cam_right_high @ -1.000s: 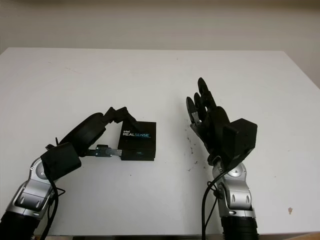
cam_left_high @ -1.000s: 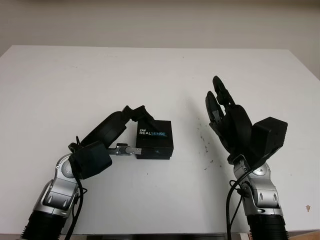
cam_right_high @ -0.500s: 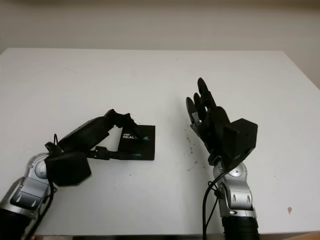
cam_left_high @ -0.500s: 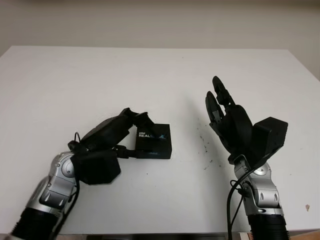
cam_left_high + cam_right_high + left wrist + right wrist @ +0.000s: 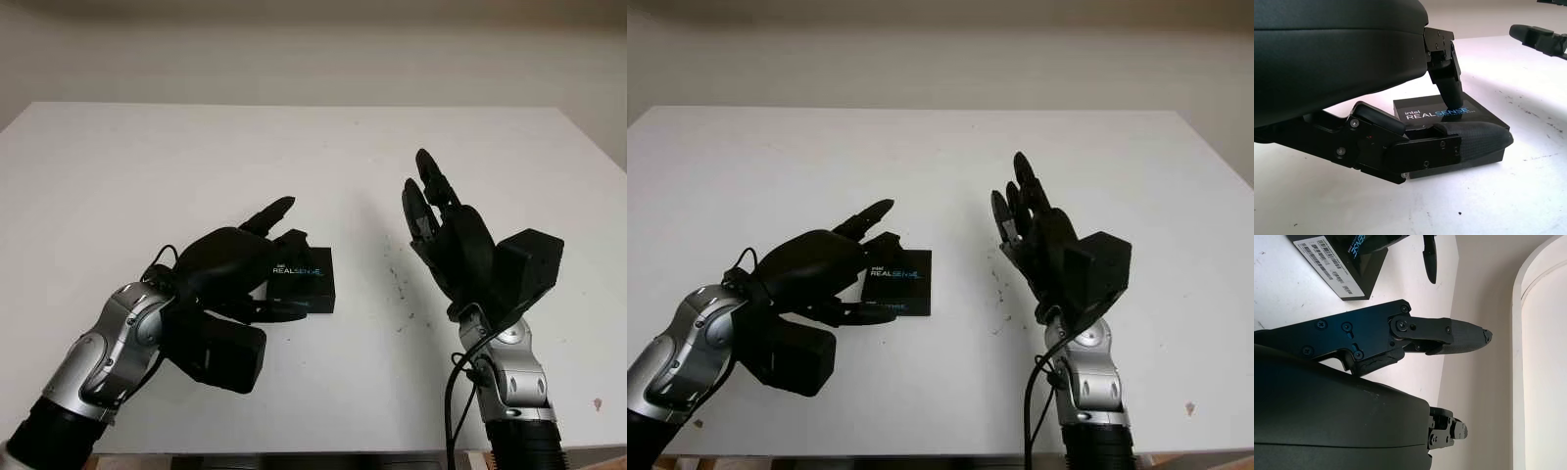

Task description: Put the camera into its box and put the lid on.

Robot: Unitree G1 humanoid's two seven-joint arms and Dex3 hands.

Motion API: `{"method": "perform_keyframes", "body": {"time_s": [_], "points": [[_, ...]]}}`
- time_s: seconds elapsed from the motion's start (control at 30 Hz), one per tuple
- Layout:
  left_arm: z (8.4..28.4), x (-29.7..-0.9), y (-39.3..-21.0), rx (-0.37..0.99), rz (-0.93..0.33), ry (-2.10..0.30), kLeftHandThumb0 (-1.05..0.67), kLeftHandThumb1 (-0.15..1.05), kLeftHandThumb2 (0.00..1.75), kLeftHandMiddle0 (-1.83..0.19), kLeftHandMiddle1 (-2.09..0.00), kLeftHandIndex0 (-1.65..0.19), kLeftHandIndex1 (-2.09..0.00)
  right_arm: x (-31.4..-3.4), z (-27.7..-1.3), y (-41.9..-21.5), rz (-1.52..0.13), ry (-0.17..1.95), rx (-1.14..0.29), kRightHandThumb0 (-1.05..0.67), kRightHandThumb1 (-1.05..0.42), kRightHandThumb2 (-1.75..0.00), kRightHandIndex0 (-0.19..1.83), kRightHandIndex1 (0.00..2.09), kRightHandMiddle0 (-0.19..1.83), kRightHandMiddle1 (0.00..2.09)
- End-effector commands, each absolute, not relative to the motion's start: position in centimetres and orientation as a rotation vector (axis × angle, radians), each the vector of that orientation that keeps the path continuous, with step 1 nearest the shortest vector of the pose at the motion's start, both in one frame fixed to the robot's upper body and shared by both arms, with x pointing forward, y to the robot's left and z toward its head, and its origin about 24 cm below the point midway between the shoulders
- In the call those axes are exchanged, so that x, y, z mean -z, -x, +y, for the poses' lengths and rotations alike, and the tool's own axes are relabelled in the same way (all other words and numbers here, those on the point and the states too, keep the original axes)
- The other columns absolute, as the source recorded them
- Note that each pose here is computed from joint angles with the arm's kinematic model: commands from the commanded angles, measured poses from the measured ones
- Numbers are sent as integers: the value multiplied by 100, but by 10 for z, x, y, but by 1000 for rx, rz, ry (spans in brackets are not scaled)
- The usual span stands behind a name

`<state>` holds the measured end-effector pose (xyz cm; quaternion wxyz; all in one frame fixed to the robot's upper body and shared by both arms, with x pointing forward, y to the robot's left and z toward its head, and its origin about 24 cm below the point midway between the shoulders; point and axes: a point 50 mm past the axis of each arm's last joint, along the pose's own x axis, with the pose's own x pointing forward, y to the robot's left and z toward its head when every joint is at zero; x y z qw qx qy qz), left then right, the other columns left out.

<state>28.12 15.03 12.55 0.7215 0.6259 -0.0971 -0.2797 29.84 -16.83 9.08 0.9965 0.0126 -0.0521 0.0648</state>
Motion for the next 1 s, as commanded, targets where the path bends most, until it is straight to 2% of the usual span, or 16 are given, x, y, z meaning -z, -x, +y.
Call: {"method": "perform_keyframes", "body": {"time_s": [0.0, 0.23, 0.37, 0.5, 0.7, 0.97], "points": [[160, -112, -281, 614, -134, -1339, -90, 105, 65, 19, 0, 2, -5, -96, -170, -299, -127, -18, -129, -69, -105, -43, 0, 5, -1, 5], [173, -128, -284, 515, -174, -994, -89, 105, 60, 19, 0, 9, -4, -100, -168, -301, -148, -31, -150, -70, -105, -44, -1, 5, -2, 5], [183, -143, -286, 460, -268, -695, -86, 105, 54, 19, 0, 8, -5, -104, -165, -302, -173, -30, -162, -71, -105, -43, -1, 5, -2, 5], [191, -151, -288, 340, -334, -396, -85, 105, 54, 19, 0, 18, -1, -111, -160, -305, -199, -41, -195, -71, -105, -48, -1, 5, -2, 5], [204, -140, -291, 150, -331, -87, -79, 105, 49, 19, 0, 19, 0, -119, -152, -312, -221, -15, -217, -68, -105, -60, -3, 4, -3, 4], [210, -120, -283, 85, -277, 85, -75, 105, 46, 19, 0, 19, 0, -117, -143, -319, -166, -59, -198, -68, -105, -66, -14, 0, -12, 0]]}}
